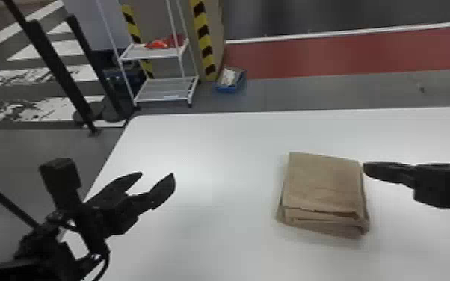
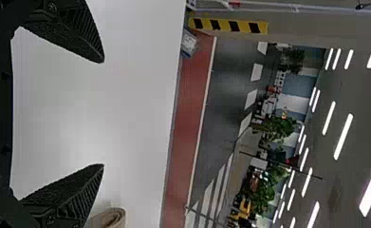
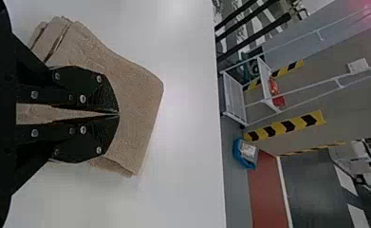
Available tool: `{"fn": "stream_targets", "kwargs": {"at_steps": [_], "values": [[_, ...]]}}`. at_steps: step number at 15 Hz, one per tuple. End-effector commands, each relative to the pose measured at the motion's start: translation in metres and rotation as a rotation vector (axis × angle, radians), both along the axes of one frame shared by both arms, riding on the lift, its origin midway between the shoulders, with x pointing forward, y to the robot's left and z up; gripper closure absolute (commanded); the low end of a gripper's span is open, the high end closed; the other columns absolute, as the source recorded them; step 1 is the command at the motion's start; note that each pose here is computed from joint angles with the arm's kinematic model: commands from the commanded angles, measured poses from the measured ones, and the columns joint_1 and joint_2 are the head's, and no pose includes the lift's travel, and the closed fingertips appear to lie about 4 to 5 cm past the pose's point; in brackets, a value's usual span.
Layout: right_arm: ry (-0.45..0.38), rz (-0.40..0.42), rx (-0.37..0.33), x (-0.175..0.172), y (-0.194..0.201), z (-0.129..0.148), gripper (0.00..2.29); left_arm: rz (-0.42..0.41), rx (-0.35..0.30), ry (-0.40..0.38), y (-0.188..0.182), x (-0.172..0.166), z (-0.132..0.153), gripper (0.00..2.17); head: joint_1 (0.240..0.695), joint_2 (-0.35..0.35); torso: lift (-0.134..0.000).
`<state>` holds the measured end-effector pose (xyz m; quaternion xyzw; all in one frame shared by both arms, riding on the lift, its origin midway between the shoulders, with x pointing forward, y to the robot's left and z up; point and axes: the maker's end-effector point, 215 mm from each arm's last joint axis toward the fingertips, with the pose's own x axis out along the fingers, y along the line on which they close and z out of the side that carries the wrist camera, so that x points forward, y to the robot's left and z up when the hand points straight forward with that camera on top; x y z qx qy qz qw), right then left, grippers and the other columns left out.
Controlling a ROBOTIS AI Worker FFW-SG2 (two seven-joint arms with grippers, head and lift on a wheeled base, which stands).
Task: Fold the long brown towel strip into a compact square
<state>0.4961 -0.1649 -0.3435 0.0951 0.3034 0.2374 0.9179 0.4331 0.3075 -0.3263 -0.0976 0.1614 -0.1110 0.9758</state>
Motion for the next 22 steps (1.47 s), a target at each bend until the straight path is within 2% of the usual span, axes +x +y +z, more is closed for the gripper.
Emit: {"fn": "stream_targets", "kwargs": {"at_steps": [1, 2, 3, 4, 5, 6, 8, 10, 15, 22], "values": [[-0.2, -0.072, -0.025, 0.005, -0.039, 0.015, 0.01, -0.06, -0.004, -0.16, -0.018, -0.002, 0.036, 0.08, 0.695, 0.185, -0.128], [-0.28, -0.081, -0.03, 0.002, -0.044, 0.022, 0.02, -0.073, 0.01, -0.221, -0.026, -0.004, 0.049, 0.07, 0.695, 0.155, -0.128], [-0.394, -0.101, -0.063, -0.003, -0.05, 0.034, 0.03, -0.068, 0.029, -0.279, -0.03, -0.005, 0.059, 0.08, 0.695, 0.131, -0.128], [-0.458, -0.121, -0.088, -0.011, -0.054, 0.039, 0.04, -0.061, 0.031, -0.29, -0.033, -0.007, 0.057, 0.09, 0.695, 0.092, -0.128], [-0.468, -0.139, -0.105, -0.018, -0.058, 0.035, 0.04, -0.037, 0.031, -0.283, -0.034, -0.007, 0.05, 0.09, 0.695, 0.083, -0.128], [-0.482, -0.159, -0.123, -0.026, -0.061, 0.031, 0.04, 0.005, 0.056, -0.322, -0.035, -0.005, 0.05, 0.09, 0.695, 0.074, -0.128], [-0.516, -0.193, -0.139, -0.041, -0.056, 0.028, 0.04, 0.069, 0.149, -0.374, -0.049, -0.001, 0.041, 0.1, 0.695, 0.067, -0.128], [-0.578, -0.195, -0.153, -0.054, -0.049, 0.036, 0.04, 0.055, 0.187, -0.38, -0.069, -0.009, 0.029, 0.1, 0.695, 0.058, -0.128], [-0.582, -0.22, -0.152, -0.073, -0.054, 0.01, 0.05, 0.078, 0.228, -0.367, -0.086, -0.04, 0.016, 0.09, 0.695, 0.019, -0.128], [-0.556, -0.279, -0.128, -0.082, -0.056, 0.009, 0.05, 0.115, 0.252, -0.338, -0.091, -0.054, 0.01, 0.08, 0.695, -0.005, -0.128]]}}
